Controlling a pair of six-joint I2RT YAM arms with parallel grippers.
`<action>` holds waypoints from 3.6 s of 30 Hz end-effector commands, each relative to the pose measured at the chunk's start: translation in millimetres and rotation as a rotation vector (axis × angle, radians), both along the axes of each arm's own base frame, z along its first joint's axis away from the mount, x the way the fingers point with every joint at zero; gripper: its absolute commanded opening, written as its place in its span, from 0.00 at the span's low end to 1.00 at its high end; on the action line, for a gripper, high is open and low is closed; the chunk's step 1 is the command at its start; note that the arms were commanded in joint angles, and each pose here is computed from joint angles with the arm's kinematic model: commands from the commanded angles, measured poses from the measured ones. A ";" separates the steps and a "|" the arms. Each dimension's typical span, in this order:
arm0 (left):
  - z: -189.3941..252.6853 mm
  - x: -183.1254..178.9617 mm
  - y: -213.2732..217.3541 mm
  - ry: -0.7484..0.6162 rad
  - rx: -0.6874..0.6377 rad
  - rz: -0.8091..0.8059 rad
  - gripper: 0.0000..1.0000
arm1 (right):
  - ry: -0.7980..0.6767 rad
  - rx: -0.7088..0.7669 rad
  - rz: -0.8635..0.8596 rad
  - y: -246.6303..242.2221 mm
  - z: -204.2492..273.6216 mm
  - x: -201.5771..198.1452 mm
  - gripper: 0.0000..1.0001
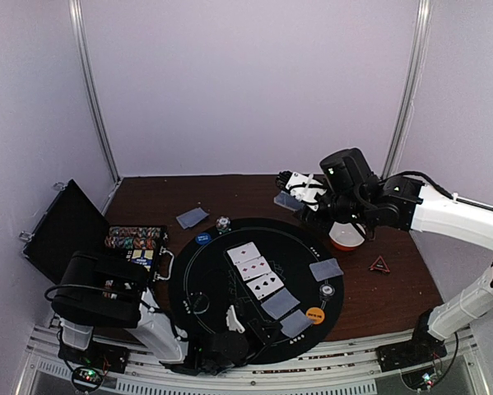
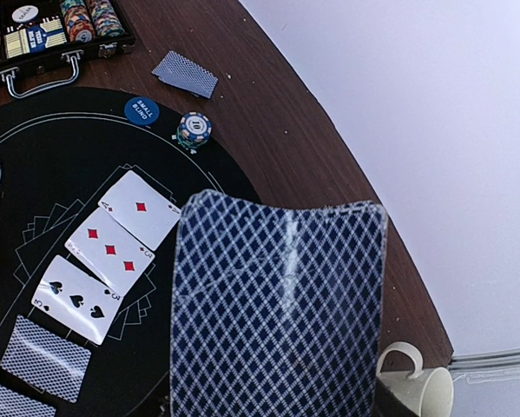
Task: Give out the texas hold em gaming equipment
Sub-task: Place the poker card in the community card area, then place the face-down deck piles at the center of the board.
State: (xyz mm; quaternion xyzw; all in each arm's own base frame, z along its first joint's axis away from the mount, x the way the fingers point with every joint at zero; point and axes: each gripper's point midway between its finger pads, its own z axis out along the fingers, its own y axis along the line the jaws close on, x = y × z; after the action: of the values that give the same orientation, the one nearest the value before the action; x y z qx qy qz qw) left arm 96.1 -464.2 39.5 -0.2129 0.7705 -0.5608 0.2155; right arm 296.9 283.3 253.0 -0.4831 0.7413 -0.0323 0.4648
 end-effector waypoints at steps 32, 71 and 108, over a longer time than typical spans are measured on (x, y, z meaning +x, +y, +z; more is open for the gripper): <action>6.2 10.2 32.0 -0.035 0.185 0.073 0.35 | -0.034 0.008 0.002 -6.2 12.1 -2.3 0.50; 306.8 247.2 353.6 -0.803 1.068 0.532 0.98 | 0.411 0.254 -0.865 -164.9 -78.0 -14.2 0.49; 303.5 279.4 416.2 -0.785 1.149 0.633 0.98 | 0.717 0.351 -1.150 -187.7 -238.5 -96.8 0.48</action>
State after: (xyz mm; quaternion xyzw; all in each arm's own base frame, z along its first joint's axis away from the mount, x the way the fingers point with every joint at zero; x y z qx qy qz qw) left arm 378.7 -53.7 320.8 -0.0579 0.7380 -0.0171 0.6721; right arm 199.9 92.9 20.9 0.0741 0.9818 0.0030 0.1745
